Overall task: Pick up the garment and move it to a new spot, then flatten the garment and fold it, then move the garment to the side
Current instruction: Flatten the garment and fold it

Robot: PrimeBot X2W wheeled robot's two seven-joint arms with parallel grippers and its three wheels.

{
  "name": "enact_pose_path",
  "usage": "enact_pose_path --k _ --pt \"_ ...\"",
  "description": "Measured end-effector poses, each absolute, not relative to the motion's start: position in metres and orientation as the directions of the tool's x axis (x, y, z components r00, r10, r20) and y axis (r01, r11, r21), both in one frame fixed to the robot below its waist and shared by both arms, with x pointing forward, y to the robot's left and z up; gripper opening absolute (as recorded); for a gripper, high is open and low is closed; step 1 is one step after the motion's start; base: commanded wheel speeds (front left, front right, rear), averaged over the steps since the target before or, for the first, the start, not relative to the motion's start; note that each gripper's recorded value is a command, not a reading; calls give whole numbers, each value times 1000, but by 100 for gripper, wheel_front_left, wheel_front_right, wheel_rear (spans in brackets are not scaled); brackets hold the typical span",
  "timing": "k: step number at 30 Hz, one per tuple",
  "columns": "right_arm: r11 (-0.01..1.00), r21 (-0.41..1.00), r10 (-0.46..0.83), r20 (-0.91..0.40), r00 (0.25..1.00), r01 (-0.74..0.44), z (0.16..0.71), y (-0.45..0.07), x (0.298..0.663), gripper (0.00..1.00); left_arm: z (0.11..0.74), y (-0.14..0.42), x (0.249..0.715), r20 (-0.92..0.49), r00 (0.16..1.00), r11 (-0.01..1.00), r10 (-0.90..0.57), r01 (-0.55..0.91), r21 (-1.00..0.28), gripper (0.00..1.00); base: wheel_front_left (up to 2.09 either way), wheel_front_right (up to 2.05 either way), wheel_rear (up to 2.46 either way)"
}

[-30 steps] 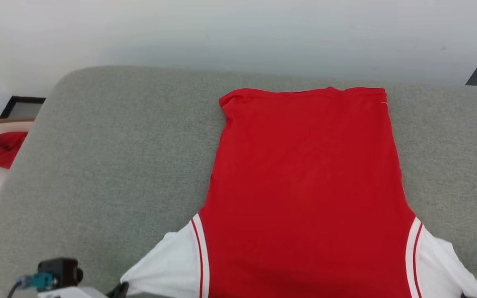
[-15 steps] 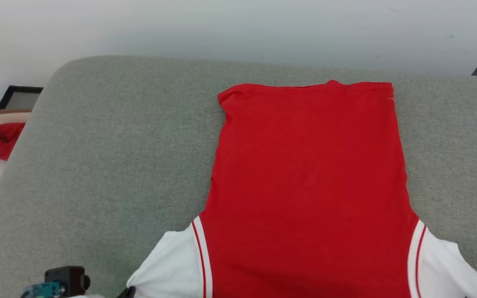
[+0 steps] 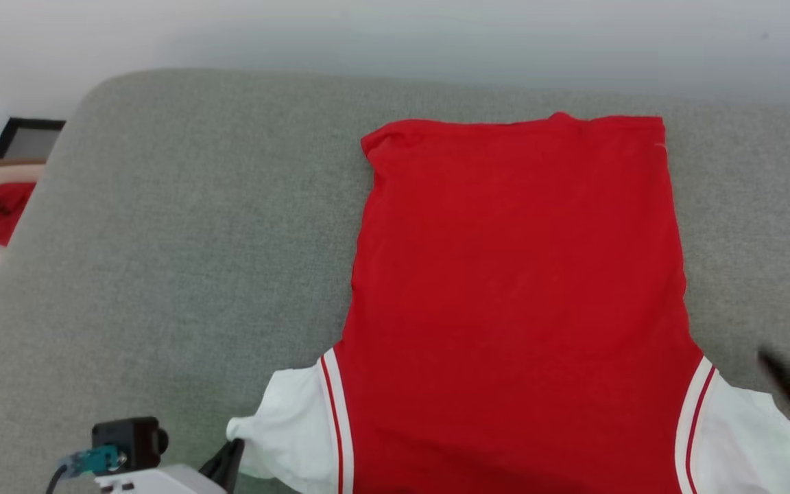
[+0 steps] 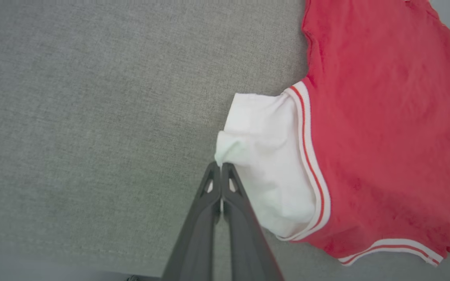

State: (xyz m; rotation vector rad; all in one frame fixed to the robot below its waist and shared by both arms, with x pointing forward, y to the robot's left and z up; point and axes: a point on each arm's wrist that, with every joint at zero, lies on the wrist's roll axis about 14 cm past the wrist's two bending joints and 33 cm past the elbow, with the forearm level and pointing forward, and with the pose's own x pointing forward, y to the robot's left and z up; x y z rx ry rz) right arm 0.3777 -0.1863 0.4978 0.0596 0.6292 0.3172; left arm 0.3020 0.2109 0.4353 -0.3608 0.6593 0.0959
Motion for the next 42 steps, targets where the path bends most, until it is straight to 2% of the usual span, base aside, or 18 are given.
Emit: enact_pose_path --k 3,9,16,25,34,38,39,40,42 --pt "946 126 322 -475 819 -299 520 -176 415 100 435 206 310 -605 795 935 -39 -185 -303 0 0 0 0" --pt "944 108 328 -410 851 -312 533 -163 494 100 432 195 326 -591 803 938 -74 -146 -315 0 0 0 0" --pt "958 64 276 -462 843 -279 522 -160 576 100 428 188 341 -575 813 932 -97 -129 -339 0 0 0 0" --pt "972 93 222 -652 725 -214 468 -148 634 100 414 190 341 -597 797 922 -91 -159 -353 0 0 0 0" --pt "982 128 182 -835 519 -139 394 -132 643 100 398 197 332 -630 774 909 -65 -214 -357 0 0 0 0" --pt "985 127 166 -867 470 -113 380 -128 650 100 392 203 330 -643 765 905 -45 -241 -351 0 0 0 0" --pt "986 125 161 -875 456 -107 377 -128 651 38 391 204 330 -645 763 903 -42 -247 -351 0 0 0 0" --pt "987 120 154 -885 439 -105 373 -127 652 0 390 204 329 -648 761 901 -40 -252 -352 0 0 0 0" --pt "990 99 133 -902 412 -104 368 -127 652 0 387 206 329 -653 757 899 -32 -264 -350 0 0 0 0"
